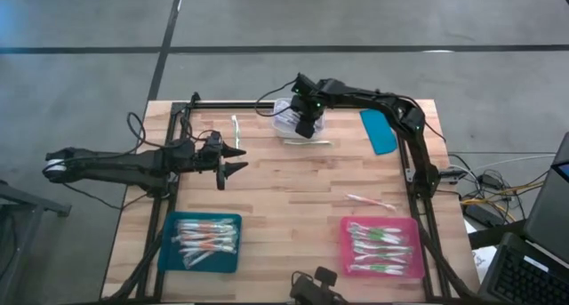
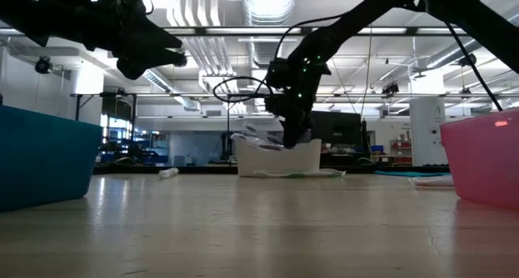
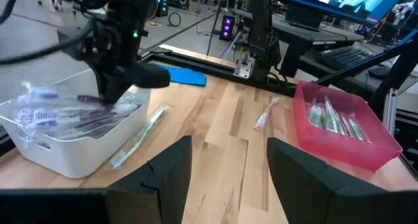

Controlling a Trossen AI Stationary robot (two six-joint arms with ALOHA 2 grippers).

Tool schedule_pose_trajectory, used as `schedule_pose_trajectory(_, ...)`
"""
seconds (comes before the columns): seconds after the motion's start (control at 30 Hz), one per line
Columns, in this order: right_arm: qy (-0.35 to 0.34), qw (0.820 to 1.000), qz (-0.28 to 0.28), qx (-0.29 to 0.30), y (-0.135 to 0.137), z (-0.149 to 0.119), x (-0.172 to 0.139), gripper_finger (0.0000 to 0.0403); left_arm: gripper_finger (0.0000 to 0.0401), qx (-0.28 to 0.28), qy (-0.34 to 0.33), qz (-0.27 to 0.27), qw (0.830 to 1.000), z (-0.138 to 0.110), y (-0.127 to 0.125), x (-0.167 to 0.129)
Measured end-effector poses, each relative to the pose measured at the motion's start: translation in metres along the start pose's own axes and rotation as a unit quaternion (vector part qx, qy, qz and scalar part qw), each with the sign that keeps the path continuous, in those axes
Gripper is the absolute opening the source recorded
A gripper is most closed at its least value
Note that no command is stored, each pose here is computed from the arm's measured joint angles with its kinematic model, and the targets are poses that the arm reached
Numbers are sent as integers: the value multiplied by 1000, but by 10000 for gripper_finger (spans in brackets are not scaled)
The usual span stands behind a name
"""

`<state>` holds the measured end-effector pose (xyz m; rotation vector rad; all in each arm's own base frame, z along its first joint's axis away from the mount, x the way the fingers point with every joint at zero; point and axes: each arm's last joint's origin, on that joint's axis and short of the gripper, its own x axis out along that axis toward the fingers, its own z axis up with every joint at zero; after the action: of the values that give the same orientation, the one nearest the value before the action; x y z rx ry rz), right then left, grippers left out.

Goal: Pick & Place Toothbrushes
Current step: Put the violet toothbrush into the white bin, then put the green toothbrush into the pink bin

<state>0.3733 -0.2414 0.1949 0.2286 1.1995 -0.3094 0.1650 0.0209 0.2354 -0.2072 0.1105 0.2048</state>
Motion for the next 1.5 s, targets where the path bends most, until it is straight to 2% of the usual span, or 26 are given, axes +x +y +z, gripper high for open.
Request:
schedule_pose_trajectory(0.23, 9, 1000, 3, 12, -2, -2, 8, 55, 202, 1, -1, 0, 1000, 0, 0, 0)
schedule_pose_trajectory(0.4, 4, 1000, 0, 8, -2, -1, 2, 91, 202, 1, -1, 0, 1000, 0, 0, 0)
schedule_pose_trajectory(0.63, -24, 1000, -6, -8, -1, 6, -21, 156, 202, 3, -3, -1, 1000, 0, 0, 0)
schedule_pose_trajectory(0.87, -19, 1000, -2, -9, 6, 8, -62, 200, 202, 4, -3, -1, 1000, 0, 0, 0)
schedule_pose_trajectory(1.1, 12, 1000, 9, -19, 21, -6, -103, 206, 202, 4, -5, -1, 1000, 0, 0, 0)
schedule_pose_trajectory(1.5, 7, 1000, 8, -19, 34, -44, -160, 168, 202, 4, -8, -2, 1000, 1, 0, 0)
